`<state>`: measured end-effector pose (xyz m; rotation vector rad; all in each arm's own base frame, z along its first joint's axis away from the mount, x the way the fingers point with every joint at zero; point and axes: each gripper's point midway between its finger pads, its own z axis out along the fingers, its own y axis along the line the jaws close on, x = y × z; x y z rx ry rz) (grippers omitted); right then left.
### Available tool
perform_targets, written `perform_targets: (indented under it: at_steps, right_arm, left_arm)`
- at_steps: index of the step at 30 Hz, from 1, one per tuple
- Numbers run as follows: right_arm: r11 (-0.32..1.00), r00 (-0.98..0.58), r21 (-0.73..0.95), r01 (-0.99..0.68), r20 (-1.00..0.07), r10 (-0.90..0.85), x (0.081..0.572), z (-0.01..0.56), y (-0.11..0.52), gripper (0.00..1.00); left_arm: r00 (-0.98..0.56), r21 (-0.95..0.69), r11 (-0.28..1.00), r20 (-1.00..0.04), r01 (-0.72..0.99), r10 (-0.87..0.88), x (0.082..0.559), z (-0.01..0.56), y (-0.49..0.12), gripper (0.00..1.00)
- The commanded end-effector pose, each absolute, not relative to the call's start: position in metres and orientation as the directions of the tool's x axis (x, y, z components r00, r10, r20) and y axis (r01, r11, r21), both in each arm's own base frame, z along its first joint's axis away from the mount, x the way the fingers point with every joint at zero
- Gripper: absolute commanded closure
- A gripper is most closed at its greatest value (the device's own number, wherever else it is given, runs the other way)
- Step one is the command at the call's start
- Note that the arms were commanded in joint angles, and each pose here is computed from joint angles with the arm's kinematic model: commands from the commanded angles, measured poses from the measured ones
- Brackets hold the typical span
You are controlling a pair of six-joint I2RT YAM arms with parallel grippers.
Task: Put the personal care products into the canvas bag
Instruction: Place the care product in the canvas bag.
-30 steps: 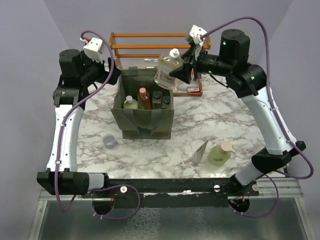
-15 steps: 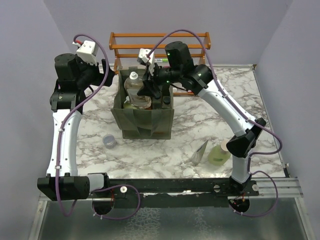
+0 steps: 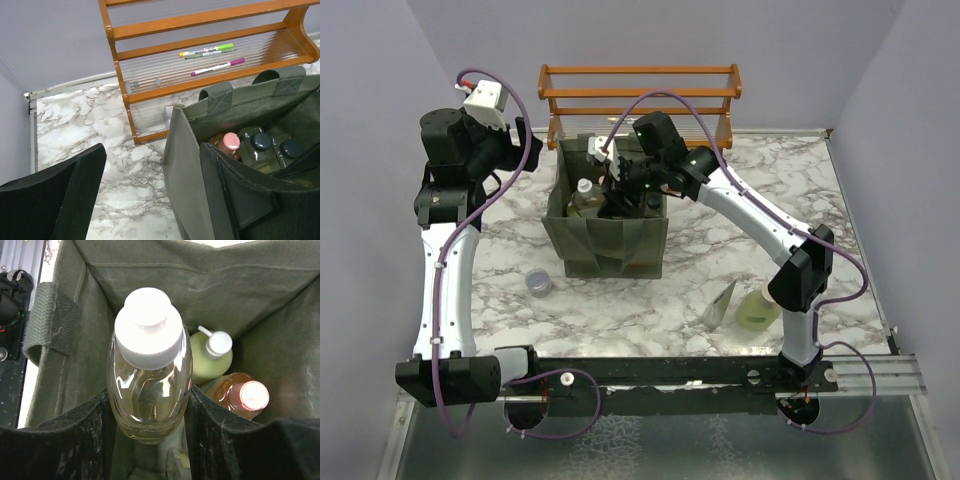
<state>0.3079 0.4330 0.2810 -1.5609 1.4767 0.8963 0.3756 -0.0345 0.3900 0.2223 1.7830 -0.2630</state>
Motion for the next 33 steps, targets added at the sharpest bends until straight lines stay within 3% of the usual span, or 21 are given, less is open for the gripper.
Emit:
perform_targets:
  at_steps: [1,19,33]
  right_arm:
    - [-0.071,0.265,-0.255,-0.964,-0.925,-0.273,0.314,0.323,0.457,0.98]
    - [-0.028,0.272,-0.280,-0.960,-0.901,-0.336,0.346,0.267,0.470,0.98]
    - [-0.014,0.254,-0.261,-0.965,-0.923,-0.289,0.352,0.254,0.483,0.98]
  left_arm:
    - [-0.168,-0.055,0.948,-0.986,0.313,-0.001,0.369,0.406,-0.038,0.22]
    - [-0.162,-0.053,0.939,-0.987,0.339,0.003,0.364,0.404,-0.042,0.22]
    - [-0.159,-0.049,0.935,-0.987,0.351,0.008,0.362,0.403,-0.044,0.22]
